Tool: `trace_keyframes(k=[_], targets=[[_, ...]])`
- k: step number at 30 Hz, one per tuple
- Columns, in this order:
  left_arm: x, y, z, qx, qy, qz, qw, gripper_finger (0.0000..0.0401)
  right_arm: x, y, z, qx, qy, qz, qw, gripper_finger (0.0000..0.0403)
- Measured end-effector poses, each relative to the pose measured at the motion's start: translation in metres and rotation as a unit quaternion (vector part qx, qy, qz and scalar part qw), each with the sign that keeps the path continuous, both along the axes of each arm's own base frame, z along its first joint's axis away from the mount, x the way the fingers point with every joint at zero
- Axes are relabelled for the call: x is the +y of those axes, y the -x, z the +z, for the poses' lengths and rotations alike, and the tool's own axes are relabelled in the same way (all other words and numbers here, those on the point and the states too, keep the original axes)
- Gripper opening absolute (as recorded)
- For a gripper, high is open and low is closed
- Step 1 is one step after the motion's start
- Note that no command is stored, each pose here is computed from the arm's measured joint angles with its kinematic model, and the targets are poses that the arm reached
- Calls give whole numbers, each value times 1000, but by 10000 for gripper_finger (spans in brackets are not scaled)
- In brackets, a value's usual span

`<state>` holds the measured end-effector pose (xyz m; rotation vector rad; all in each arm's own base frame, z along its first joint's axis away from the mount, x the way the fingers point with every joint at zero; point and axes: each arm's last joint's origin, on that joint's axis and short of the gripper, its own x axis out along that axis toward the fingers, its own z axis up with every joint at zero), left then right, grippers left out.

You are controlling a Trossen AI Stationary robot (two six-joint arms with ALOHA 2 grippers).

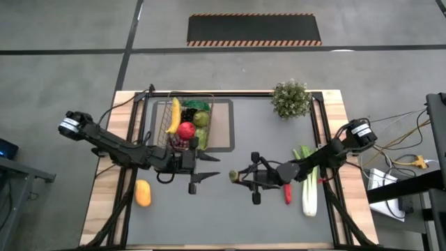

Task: Build produce basket
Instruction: Put the dark red chili pepper into the wire basket

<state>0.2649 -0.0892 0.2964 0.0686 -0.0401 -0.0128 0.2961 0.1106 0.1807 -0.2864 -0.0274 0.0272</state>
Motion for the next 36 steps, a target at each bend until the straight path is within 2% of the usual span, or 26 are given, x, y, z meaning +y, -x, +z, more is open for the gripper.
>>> trace_keyframes(k=[5,8,20,26,36], targets=[[-1,-9,-15,-21,7,4,1000,257,-4,-1,0,0,-11,-7,1000,106],[-3,-17,-24,-17,-8,6,1000,290,-3,-1,0,0,-12,-5,1000,106],[-9,-49,-64,-46,-18,-25,998,301,-3,-1,1,-2,-13,-5,1000,106],[-7,-54,-68,-61,-18,-23,998,262,-3,-1,1,-2,-13,-7,1000,106],[-2,-55,-68,-61,2,-15,998,133,-4,-1,1,-2,-14,-10,1000,107]])
